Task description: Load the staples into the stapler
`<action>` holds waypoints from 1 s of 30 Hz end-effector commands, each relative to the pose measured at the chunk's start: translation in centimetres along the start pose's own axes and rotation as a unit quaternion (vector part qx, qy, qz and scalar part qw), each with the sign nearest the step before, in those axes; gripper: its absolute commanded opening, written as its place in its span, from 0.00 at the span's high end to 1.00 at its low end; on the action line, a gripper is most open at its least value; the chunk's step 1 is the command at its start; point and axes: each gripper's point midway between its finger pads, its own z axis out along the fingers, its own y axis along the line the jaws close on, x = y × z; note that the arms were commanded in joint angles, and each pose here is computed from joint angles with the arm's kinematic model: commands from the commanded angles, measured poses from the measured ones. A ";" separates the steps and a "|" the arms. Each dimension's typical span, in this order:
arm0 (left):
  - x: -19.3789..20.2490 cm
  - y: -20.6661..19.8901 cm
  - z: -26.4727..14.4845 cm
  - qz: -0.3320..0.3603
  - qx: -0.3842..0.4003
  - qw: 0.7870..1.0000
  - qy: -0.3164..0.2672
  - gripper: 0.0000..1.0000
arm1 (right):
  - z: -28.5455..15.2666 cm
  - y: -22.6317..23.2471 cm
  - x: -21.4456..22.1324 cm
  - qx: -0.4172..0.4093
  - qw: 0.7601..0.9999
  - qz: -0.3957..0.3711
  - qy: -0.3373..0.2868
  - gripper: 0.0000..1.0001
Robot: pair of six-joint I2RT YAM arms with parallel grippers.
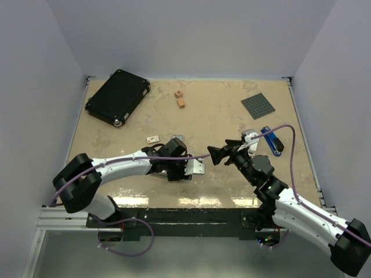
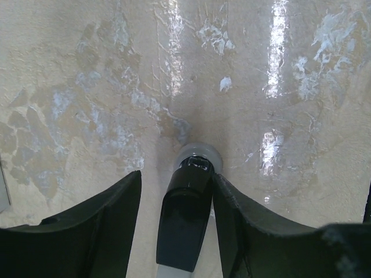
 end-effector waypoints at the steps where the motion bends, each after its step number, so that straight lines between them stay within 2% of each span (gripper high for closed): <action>1: -1.0 0.1 0.2 0.017 0.011 1.000 -0.006 0.44 | 0.1 1.0 -1.3 -0.022 0.999 -0.003 -0.025 0.02; 8: -0.6 0.2 0.1 0.018 0.007 1.000 0.003 0.45 | 0.2 1.1 -1.1 -0.028 0.999 -0.004 -0.021 0.02; 9: -0.7 0.2 0.1 0.018 0.007 1.000 0.002 0.51 | 0.2 1.2 -1.1 -0.029 0.999 -0.004 -0.021 0.02; 11: -0.6 0.1 0.1 0.017 0.010 1.000 0.004 0.55 | 0.2 1.3 -1.1 -0.032 0.999 -0.004 -0.020 0.02; 12: -0.6 0.2 0.1 0.016 0.008 1.000 0.004 0.63 | 0.2 1.4 -1.1 -0.034 0.999 -0.005 -0.020 0.02; 17: -1.2 0.3 -0.3 0.009 0.006 1.000 -0.007 0.82 | 0.4 2.1 -0.7 -0.054 0.998 -0.011 -0.008 0.02; 19: -1.6 0.6 -0.8 -0.002 0.001 1.000 -0.019 0.94 | 0.7 2.5 -0.4 -0.065 0.998 -0.015 0.001 0.02; 21: -2.4 1.6 -1.9 -0.019 -0.014 0.999 -0.049 1.00 | 0.9 3.1 -0.5 -0.076 0.997 -0.013 0.004 0.02; 25: -4.3 4.0 -4.9 -0.084 -0.065 0.987 -0.121 1.00 | 1.5 3.9 0.2 -0.090 0.996 0.001 0.029 0.04; 26: -5.6 5.1 -6.5 -0.089 -0.093 0.979 -0.155 1.00 | 1.5 4.2 0.4 -0.098 0.995 0.005 0.034 0.04; 28: -5.9 5.8 -7.7 -0.143 -0.111 0.966 -0.186 1.00 | 1.7 4.5 0.1 -0.098 0.994 0.022 0.036 0.07; 29: -7.3 6.4 -9.2 -0.145 -0.129 0.955 -0.226 1.00 | 1.7 4.5 0.2 -0.095 0.994 0.028 0.040 0.07; 30: -6.9 6.1 -9.0 -0.159 -0.130 0.950 -0.234 1.00 | 1.8 4.7 -0.2 -0.096 0.994 0.035 0.038 0.08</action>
